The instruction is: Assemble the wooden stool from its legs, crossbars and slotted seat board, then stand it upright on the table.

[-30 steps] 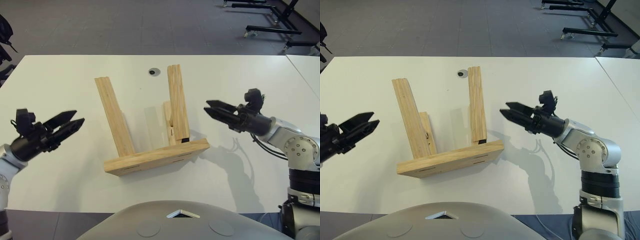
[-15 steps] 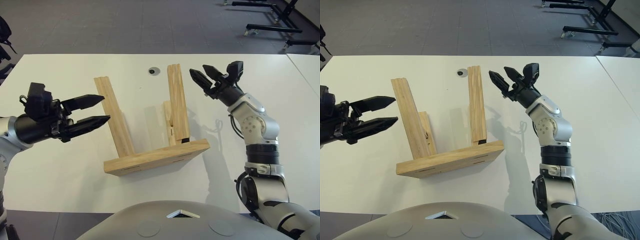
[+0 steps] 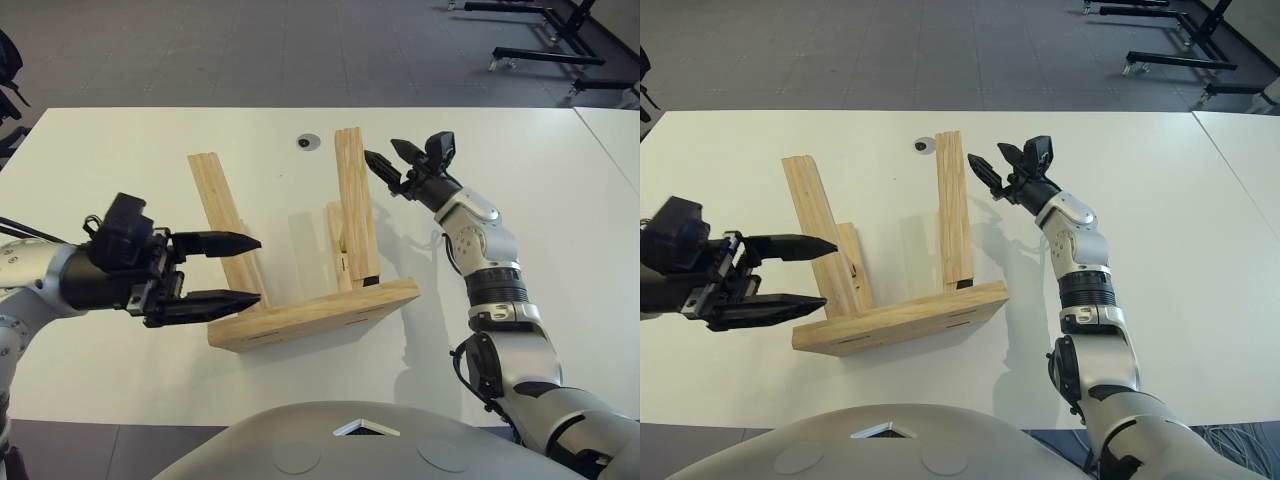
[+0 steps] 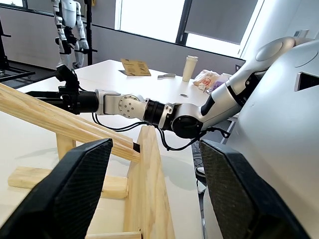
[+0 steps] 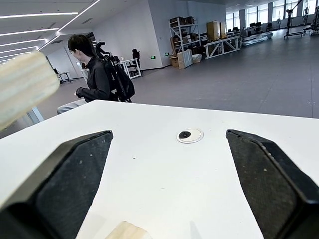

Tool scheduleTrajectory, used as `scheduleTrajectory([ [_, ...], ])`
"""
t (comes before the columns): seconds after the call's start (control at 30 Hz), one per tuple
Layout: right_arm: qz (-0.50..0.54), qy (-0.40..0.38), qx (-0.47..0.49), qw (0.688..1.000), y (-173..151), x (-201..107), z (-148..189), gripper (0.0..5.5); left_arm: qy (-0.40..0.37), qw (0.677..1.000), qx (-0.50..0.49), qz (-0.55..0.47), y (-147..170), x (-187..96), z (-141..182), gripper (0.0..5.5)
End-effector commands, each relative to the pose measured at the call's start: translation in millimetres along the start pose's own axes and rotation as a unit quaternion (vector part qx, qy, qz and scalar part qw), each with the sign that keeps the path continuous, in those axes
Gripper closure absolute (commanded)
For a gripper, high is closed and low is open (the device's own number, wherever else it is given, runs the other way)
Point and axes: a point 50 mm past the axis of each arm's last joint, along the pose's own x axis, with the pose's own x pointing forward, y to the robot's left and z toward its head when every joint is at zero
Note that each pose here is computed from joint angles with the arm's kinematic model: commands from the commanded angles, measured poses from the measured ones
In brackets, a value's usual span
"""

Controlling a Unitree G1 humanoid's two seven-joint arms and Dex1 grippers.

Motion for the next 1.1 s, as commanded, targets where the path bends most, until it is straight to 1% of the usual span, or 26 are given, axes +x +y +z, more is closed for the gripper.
scheduleTrajectory([
  [0.03,0.024,0.003,-0.012,1.000,2,9,11,1.30,0.060,0.998,0.007,0.012,-7,9,-14,2.31],
  [0.13,0.039,0.015,-0.016,0.999,3,12,11,1.30,0.087,0.996,0.024,0.022,-7,14,-19,2.31],
  [0.3,0.053,0.019,-0.021,0.998,5,19,9,1.30,0.110,0.993,0.039,0.033,-4,19,-27,2.31],
  [0.57,0.081,0.009,-0.030,0.996,16,28,4,1.30,0.143,0.988,0.052,0.022,8,10,-26,2.31],
  [0.67,0.114,0.005,-0.020,0.993,25,31,3,1.30,0.151,0.987,0.053,0.017,11,6,-25,2.31],
  [0.77,0.178,0.020,-0.005,0.984,35,27,-2,1.30,0.155,0.986,0.057,0.014,14,3,-23,2.31],
  [0.9,0.275,0.061,0.029,0.959,50,10,-9,1.30,0.162,0.985,0.060,0.012,17,0,-22,2.31],
  [1.0,0.292,0.085,0.028,0.952,51,2,-12,1.30,0.165,0.984,0.059,0.011,16,0,-24,2.31],
  [1.1,0.279,0.091,0.025,0.956,45,-3,-12,1.30,0.163,0.985,0.057,0.011,15,1,-25,2.31],
])
